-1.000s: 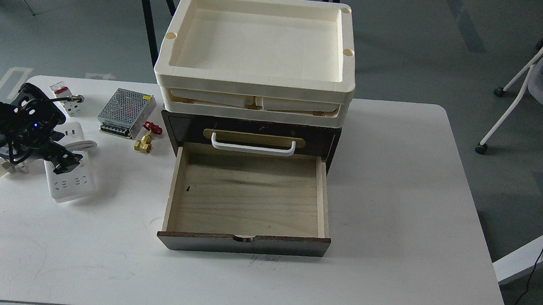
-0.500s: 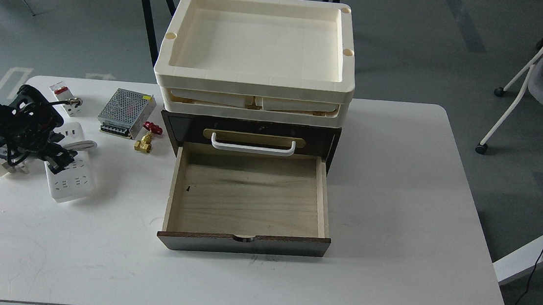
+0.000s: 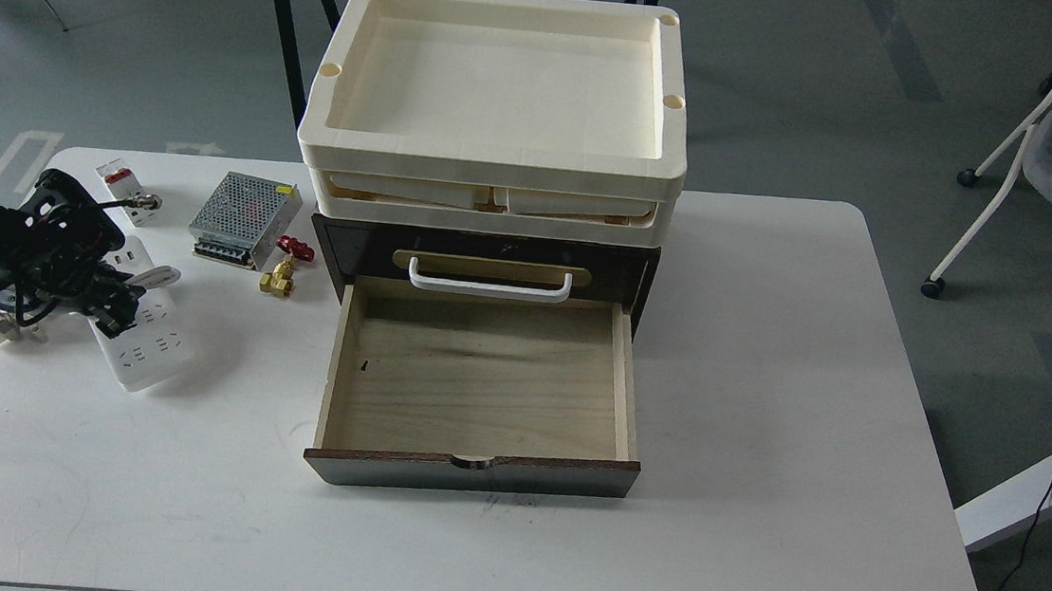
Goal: Put charging cable into cabinet
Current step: 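Close the left gripper on the white power strip's cable end, then lift the power strip with the left gripper off the table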
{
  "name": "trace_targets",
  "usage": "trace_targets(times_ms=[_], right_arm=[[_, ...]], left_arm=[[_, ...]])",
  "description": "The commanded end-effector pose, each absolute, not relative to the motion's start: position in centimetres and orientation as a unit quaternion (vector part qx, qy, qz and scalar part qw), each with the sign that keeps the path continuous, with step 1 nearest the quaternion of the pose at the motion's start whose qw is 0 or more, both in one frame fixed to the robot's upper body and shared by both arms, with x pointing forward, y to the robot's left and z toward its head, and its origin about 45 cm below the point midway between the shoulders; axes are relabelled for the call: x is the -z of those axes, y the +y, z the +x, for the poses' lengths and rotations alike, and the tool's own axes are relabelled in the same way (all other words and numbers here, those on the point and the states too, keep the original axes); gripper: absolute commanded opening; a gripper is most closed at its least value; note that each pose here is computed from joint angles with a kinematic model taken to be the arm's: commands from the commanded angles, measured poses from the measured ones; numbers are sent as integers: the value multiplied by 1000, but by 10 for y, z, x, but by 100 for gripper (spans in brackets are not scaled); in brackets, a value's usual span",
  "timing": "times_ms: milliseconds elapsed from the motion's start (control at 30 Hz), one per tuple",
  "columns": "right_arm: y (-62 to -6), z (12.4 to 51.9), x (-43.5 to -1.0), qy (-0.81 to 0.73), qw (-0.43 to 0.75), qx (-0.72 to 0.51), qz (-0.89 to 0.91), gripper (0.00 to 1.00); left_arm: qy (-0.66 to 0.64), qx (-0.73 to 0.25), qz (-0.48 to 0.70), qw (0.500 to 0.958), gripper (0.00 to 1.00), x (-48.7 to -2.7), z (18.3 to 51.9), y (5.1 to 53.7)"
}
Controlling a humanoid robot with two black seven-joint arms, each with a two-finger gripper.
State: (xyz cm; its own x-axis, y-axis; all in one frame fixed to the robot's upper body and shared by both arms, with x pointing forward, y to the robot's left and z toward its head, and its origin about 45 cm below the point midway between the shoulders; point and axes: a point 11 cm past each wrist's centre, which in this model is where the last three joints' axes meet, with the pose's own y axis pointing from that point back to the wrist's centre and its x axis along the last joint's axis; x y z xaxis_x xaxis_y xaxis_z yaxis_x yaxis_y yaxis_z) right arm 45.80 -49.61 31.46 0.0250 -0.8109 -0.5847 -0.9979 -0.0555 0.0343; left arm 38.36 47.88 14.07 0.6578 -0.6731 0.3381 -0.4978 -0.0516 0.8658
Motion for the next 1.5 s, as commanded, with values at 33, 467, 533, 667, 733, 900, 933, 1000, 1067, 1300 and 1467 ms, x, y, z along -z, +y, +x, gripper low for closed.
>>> trace_targets(times_ms=[33,467,533,667,733,900,933,1000,1067,1300,1467], right_arm=[[-497,458,-315,658,199,-234,-687,100],[-496,458,-315,658,201,-235,-687,100],[-496,458,-315,658,201,-235,-687,100],[-496,458,-315,657,201,-235,-687,100],[-497,458,-315,657,204,-235,-686,100],[-497,458,-315,658,203,-234,-686,100],[-496,458,-315,657,203,-235,-687,100],[-496,458,-315,657,203,-235,-687,100],[-498,458,-315,659,203,-234,-685,100],[-502,454,-308,665,199,-238,-680,100],[-504,452,-306,666,200,-239,-677,100]], left_arm=[[-407,76,722,554,0,-144,384,481],[-410,-15,723,556,0,-198,409,496],[-407,-21,726,554,0,-202,406,503],[-406,-36,732,547,0,-217,406,515],[-399,-50,731,551,0,-223,402,521],[-364,-68,718,589,0,-255,385,522],[-362,-67,714,595,0,-265,381,520],[-359,-57,707,607,0,-273,370,514],[-354,-52,699,619,0,-282,358,510],[-350,-47,647,676,0,-305,316,474],[-369,-59,583,721,0,-322,302,434]])
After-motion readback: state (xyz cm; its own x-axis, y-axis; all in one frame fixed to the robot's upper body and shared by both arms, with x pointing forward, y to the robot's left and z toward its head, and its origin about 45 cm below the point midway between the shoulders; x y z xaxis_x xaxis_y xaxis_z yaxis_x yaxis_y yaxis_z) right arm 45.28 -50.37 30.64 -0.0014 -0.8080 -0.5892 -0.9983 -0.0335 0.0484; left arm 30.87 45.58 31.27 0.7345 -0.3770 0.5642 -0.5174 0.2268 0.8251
